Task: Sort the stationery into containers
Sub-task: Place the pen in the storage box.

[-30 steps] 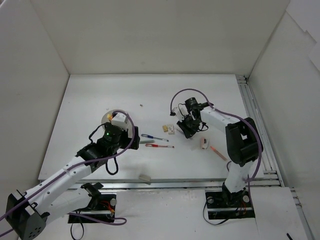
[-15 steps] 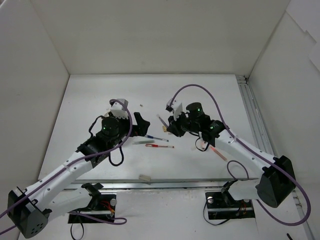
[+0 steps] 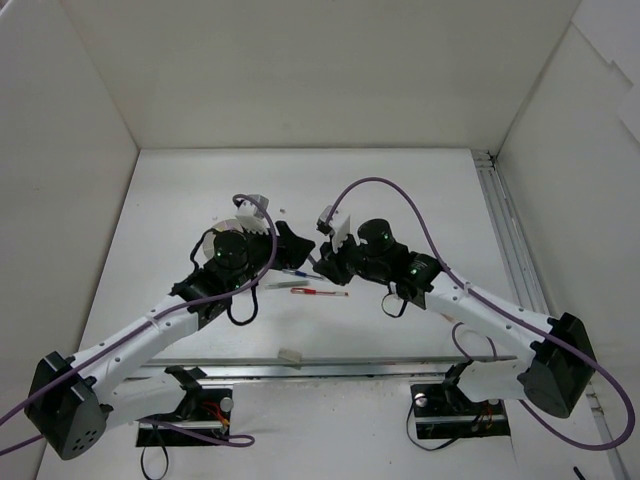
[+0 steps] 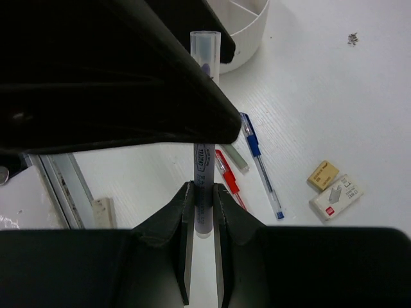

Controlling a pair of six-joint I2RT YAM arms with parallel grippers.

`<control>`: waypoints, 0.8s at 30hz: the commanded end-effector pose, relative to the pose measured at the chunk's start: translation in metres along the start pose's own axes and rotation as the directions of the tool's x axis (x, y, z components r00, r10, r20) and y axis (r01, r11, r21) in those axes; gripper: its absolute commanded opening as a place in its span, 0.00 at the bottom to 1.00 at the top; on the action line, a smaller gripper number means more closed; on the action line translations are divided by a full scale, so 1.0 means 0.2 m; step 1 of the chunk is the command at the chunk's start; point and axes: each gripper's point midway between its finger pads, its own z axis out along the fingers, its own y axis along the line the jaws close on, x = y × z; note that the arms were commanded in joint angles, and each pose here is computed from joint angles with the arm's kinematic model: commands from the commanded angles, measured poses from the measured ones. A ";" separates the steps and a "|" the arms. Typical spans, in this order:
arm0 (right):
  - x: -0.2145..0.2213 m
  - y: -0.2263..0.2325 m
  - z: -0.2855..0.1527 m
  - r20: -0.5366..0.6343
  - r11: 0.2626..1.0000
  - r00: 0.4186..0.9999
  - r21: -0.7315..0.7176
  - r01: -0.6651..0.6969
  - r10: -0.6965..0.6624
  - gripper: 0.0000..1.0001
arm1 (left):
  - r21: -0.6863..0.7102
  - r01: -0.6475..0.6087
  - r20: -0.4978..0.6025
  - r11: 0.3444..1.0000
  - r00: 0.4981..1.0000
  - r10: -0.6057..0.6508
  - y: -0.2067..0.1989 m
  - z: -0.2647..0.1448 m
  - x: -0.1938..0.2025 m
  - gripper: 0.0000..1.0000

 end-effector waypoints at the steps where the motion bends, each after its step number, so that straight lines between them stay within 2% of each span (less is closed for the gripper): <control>1: -0.21 -0.03 -0.06 0.161 0.996 0.987 0.085 0.006 -0.020 0.00 | 0.103 0.018 0.075 0.994 0.997 -0.025 -0.13 0.01 -0.11 0.57; 3: -0.22 -0.06 -0.07 0.171 0.992 0.985 0.123 0.001 -0.022 0.00 | 0.117 0.016 0.082 0.993 0.996 -0.025 -0.14 0.01 -0.12 0.42; 4: -0.23 -0.06 -0.07 0.175 0.992 0.984 0.125 0.002 -0.024 0.00 | 0.121 0.015 0.082 0.992 0.996 -0.025 -0.14 0.01 -0.12 0.28; 5: -0.22 -0.06 -0.06 0.169 0.992 0.985 0.123 0.001 -0.022 0.00 | 0.127 0.011 0.086 0.992 0.996 -0.022 -0.15 0.01 -0.12 0.21; 6: -0.21 -0.05 -0.05 0.160 0.992 0.987 0.124 0.002 -0.022 0.00 | 0.141 0.005 0.086 0.990 0.996 -0.017 -0.17 0.01 -0.13 0.07; 7: -0.21 -0.06 -0.05 0.151 0.991 0.988 0.131 0.000 -0.020 0.03 | 0.145 0.000 0.086 0.989 0.996 -0.012 -0.17 0.01 -0.13 0.01; 11: -0.16 -0.08 -0.03 0.095 0.986 0.995 0.166 0.020 -0.036 0.06 | 0.172 -0.025 0.085 0.985 0.996 0.011 -0.19 0.00 -0.13 0.00; 14: -0.17 -0.09 -0.04 0.090 0.982 0.995 0.188 0.017 -0.035 0.27 | 0.170 -0.036 0.107 0.985 0.994 0.018 -0.18 -0.02 -0.13 0.00; 16: -0.16 -0.10 -0.05 0.083 0.979 0.996 0.204 0.006 -0.023 0.44 | 0.108 -0.056 0.135 0.993 0.990 0.041 -0.12 -0.04 -0.15 0.00; 17: -0.17 -0.11 -0.06 0.083 0.976 0.996 0.216 -0.001 -0.018 0.61 | 0.040 -0.060 0.142 0.997 0.988 0.054 -0.06 -0.05 -0.16 0.00; 20: -0.16 -0.14 -0.09 0.096 0.965 0.995 0.260 -0.041 0.017 0.92 | -0.096 -0.098 0.202 0.991 0.973 0.116 0.05 -0.14 -0.24 0.00; 21: -0.14 -0.16 -0.10 0.096 0.956 0.995 0.286 -0.059 0.032 0.98 | -0.198 -0.086 0.240 0.976 0.962 0.134 0.14 -0.21 -0.28 0.00; 24: -0.14 -0.20 -0.15 0.125 0.936 0.991 0.340 -0.087 0.047 0.98 | -0.419 -0.067 0.302 0.906 0.930 0.209 0.36 -0.38 -0.36 0.00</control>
